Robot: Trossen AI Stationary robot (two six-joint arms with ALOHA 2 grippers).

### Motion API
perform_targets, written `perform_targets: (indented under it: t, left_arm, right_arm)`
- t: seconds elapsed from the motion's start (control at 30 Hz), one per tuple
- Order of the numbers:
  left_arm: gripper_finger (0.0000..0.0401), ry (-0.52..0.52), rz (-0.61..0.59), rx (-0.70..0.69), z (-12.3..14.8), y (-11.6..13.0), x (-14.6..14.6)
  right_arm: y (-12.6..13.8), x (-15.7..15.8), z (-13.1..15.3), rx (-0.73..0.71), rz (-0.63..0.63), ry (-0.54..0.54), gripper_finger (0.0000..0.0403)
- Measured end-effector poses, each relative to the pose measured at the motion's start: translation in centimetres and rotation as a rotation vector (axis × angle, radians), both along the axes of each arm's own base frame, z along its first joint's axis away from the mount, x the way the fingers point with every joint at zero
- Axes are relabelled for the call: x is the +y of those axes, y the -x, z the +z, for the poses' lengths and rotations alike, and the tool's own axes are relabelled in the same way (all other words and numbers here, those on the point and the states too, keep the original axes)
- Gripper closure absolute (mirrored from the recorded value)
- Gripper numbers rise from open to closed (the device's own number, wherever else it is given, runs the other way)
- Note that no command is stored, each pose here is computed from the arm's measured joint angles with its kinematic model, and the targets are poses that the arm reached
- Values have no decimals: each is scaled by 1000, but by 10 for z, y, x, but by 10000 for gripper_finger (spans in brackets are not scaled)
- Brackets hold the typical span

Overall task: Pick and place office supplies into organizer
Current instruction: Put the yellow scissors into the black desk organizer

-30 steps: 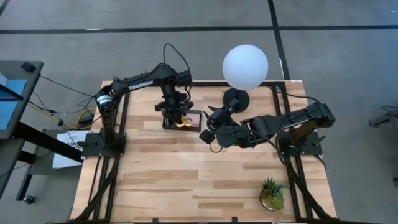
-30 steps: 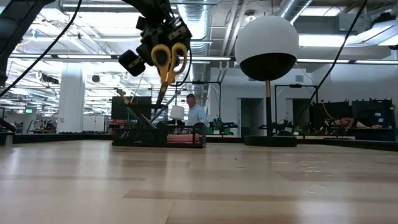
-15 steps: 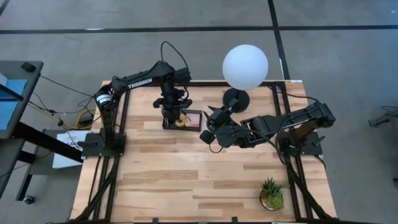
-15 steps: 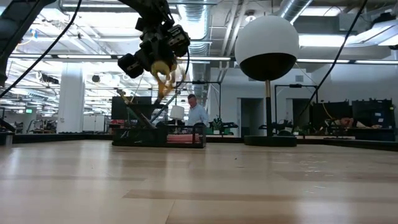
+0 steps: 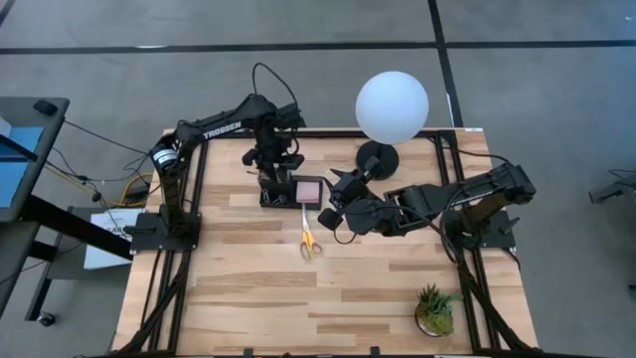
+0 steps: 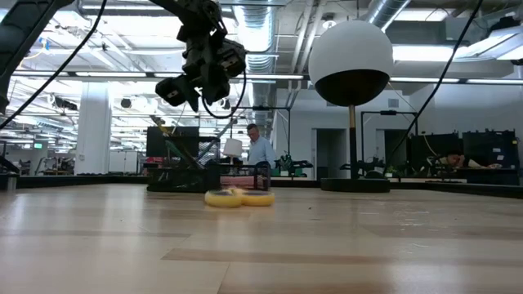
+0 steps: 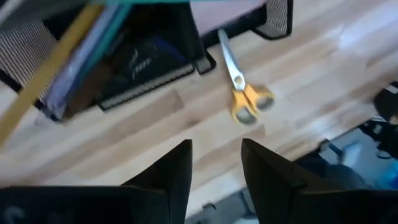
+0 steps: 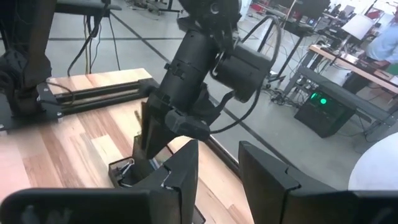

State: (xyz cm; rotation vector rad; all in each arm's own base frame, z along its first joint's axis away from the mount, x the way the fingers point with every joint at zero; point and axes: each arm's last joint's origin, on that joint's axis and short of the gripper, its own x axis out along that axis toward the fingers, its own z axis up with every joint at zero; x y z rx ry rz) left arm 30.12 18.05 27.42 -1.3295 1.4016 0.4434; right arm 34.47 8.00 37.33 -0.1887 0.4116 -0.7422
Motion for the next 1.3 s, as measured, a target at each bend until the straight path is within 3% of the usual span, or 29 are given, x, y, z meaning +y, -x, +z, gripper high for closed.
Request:
perform_targets:
  t: [0.13,0.3,0.43,0.6,0.8,1.0,1.17,1.3]
  left_arm:
    - [268,-108,-53,-11,-1,-5,0]
    - [268,-254,-173,-31,-3,-23,-19]
    - [268,-263,-277,-58,-3,-40,-53]
    - [268,-282,-413,17,-3,-52,-120]
    - [268,-499,-316,130,-4,-57,-217]
    - [268,-556,-198,27,-3,-54,-291]
    - [268,-643,-120,-73,-14,-50,-322]
    - [268,-653,-33,-70,-46,-46,-326]
  right_arm:
    - [0,1,-15,46,10,-1,294]
    - [3,0,-55,111,-21,-23,294]
    - [14,-5,-73,158,-135,45,294]
    - [47,-14,-80,224,-304,139,294]
    - [100,-20,-67,179,-425,41,294]
    - [125,-17,-58,248,-307,-27,294]
    - [130,-15,-56,359,-235,-67,294]
    - [124,-14,-58,376,-216,-43,294]
